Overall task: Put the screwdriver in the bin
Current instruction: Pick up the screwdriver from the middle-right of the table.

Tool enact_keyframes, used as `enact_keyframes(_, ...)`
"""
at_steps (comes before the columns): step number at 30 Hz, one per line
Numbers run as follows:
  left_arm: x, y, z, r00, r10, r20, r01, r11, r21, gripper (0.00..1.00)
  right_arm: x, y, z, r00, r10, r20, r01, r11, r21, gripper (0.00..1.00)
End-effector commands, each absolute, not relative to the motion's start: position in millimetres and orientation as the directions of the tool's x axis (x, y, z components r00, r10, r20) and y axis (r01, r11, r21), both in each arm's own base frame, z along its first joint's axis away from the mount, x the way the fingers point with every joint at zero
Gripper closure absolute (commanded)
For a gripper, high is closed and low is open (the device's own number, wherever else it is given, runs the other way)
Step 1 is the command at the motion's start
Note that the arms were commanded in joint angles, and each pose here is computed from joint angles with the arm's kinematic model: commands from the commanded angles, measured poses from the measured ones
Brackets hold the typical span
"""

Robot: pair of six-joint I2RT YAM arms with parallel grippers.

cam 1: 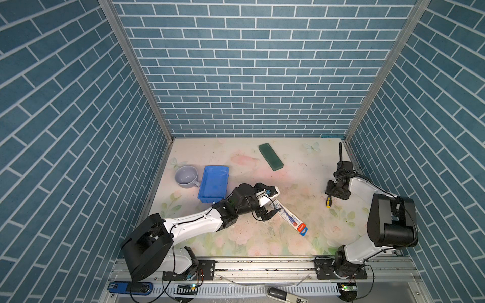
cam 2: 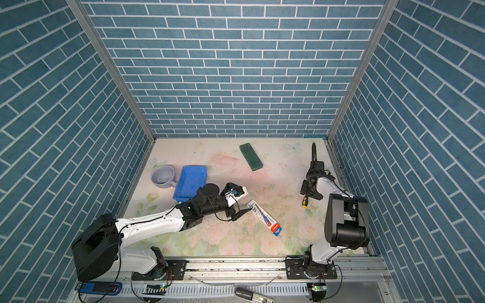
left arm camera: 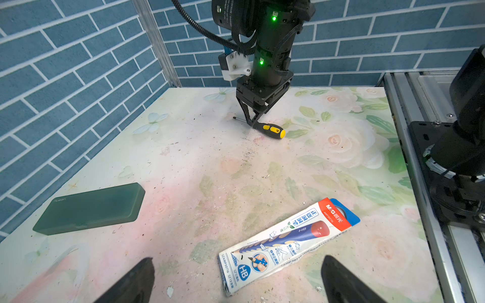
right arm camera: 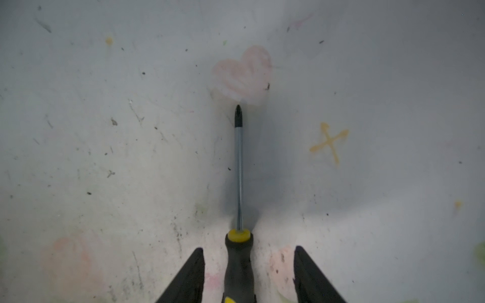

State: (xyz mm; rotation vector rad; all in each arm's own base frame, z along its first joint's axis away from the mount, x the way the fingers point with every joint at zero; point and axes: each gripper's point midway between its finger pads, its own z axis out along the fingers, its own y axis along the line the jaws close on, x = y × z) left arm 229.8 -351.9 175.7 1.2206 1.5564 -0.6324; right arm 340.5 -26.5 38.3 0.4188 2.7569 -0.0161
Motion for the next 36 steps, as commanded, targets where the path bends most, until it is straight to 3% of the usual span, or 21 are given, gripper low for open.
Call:
enact_keyframes(1,231,-354,180,0.057,0.362,-0.93,0.913,0.357,0.195,0.0,350,-25,43,-0.894,0.304,-0.329,0.3,0.952,0.064,0.55)
enact_keyframes(7,233,-353,178,0.06,0.365,-0.929,0.907,0.369,0.204,0.0,353,-23,40,-0.9,0.304,-0.312,0.298,0.952,0.068,0.67)
enact_keyframes(25,236,-346,180,0.065,0.364,-0.929,0.889,0.403,0.22,0.0,349,-22,20,-0.918,0.311,-0.245,0.305,0.95,0.064,0.81)
enact_keyframes(29,235,-346,181,0.06,0.357,-0.932,0.89,0.403,0.211,0.0,349,-22,23,-0.918,0.298,-0.26,0.291,0.954,0.068,0.88)
enact_keyframes(36,235,-343,183,0.03,0.341,-0.94,0.885,0.427,0.183,0.0,353,-19,47,-0.901,0.258,-0.349,0.242,0.966,0.089,0.89)
